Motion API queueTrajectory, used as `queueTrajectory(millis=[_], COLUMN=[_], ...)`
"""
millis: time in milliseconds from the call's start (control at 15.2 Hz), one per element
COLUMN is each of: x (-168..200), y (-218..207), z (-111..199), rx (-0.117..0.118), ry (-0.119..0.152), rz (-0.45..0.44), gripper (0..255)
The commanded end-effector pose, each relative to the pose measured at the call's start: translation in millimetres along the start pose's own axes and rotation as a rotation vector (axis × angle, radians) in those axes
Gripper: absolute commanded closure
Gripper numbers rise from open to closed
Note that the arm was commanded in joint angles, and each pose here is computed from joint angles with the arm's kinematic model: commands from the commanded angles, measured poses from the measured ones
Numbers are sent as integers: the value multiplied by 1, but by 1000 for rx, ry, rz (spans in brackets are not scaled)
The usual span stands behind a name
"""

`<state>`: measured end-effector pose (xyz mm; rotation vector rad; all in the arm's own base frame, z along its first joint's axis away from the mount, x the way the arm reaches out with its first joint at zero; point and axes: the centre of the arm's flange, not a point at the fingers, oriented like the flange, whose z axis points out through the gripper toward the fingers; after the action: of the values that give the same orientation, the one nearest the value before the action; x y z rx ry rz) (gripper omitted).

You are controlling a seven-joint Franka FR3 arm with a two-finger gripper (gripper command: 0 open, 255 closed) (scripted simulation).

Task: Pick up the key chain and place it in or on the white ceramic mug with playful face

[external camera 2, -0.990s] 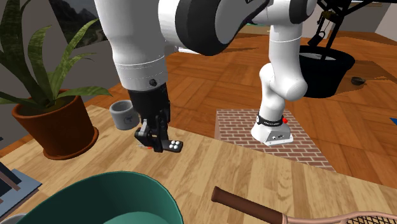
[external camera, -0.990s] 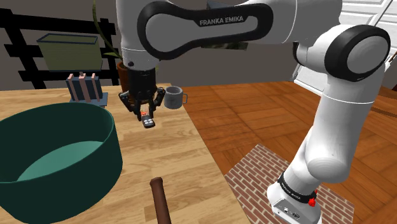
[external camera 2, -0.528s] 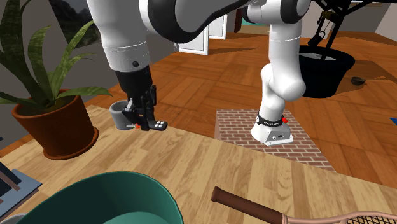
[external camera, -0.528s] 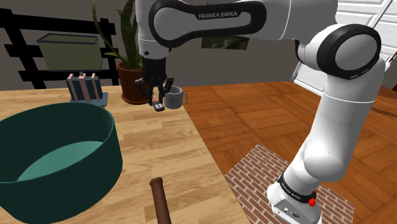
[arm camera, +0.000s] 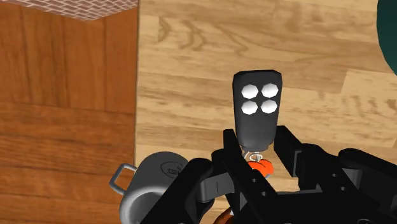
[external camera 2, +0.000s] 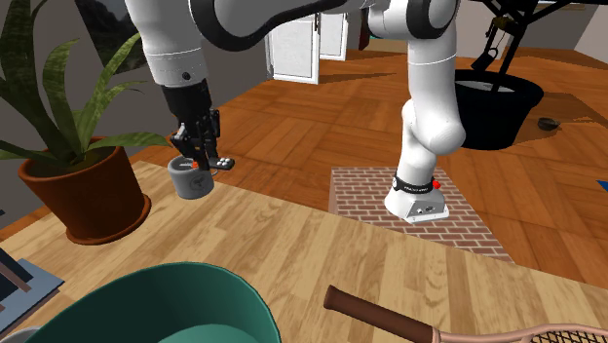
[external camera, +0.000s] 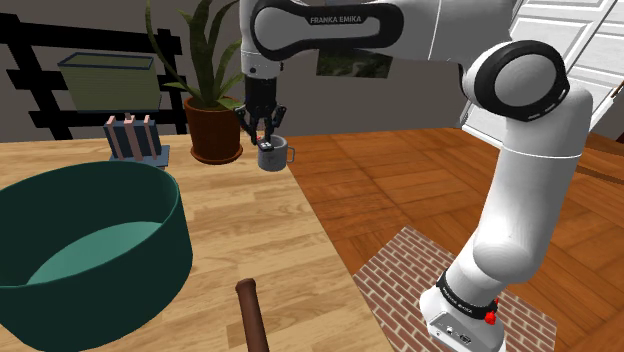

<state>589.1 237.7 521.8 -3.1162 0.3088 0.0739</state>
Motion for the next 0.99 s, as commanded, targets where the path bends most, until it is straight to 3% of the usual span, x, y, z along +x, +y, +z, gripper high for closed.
queueTrajectory(millis=[0,726,924], x=[19,125,128], y=[16,116,118], z=[1,-9,1], rx=[0,0,0], ry=[0,0,0], rz=[-1,-1,-1], gripper=[255,255,255])
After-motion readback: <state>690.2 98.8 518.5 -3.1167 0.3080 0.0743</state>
